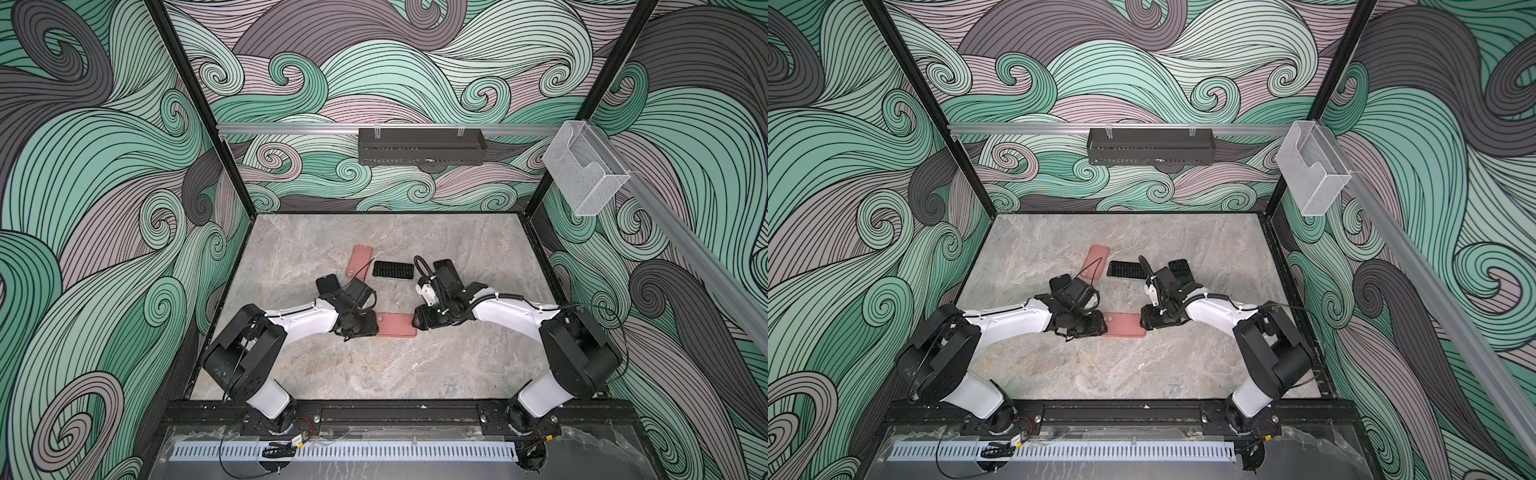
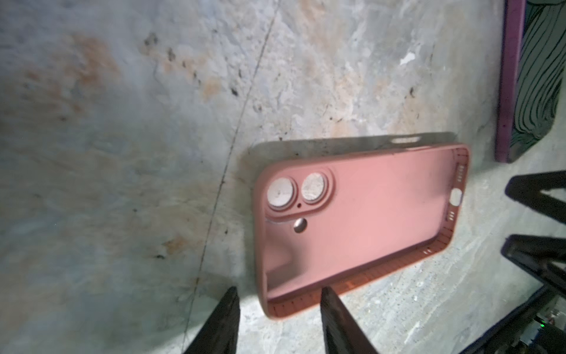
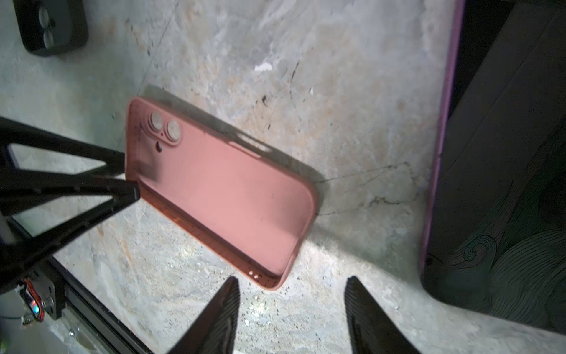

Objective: Put the phone into the phone case

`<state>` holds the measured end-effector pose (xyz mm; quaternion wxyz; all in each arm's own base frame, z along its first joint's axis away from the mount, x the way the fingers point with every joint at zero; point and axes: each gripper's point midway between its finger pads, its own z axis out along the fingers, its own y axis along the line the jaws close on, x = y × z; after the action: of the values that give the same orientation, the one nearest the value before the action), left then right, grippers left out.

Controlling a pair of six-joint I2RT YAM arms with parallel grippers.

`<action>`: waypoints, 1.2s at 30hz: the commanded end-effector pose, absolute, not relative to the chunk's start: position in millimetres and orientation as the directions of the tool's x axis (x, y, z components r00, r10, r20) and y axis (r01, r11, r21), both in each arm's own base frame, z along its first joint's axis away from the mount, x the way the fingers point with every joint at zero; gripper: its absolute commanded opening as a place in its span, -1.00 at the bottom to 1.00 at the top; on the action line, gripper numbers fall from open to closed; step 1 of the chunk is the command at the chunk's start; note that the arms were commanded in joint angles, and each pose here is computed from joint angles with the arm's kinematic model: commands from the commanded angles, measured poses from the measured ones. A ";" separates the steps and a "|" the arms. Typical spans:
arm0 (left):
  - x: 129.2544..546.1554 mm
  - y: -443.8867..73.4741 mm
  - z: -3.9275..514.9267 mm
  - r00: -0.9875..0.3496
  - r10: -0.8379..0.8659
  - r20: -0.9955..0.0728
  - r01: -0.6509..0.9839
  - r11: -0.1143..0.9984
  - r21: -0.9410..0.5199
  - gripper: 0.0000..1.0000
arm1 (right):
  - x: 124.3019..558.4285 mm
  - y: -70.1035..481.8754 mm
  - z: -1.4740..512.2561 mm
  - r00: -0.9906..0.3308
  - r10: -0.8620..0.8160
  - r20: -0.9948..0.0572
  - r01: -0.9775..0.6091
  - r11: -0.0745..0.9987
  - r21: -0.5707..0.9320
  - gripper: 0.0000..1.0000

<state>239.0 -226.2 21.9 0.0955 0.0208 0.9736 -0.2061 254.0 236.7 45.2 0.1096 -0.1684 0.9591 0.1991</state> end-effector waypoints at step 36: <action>231.0 -228.1 28.8 -0.982 -0.100 -0.158 -0.010 0.872 -0.489 0.04 | 287.2 156.7 59.5 -0.927 -0.222 -0.301 -0.281 0.945 0.169 0.80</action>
<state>231.8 -245.8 26.2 0.0811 -0.0046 0.9563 -0.2807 290.6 160.4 67.3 0.1585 -0.1198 0.9735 0.1133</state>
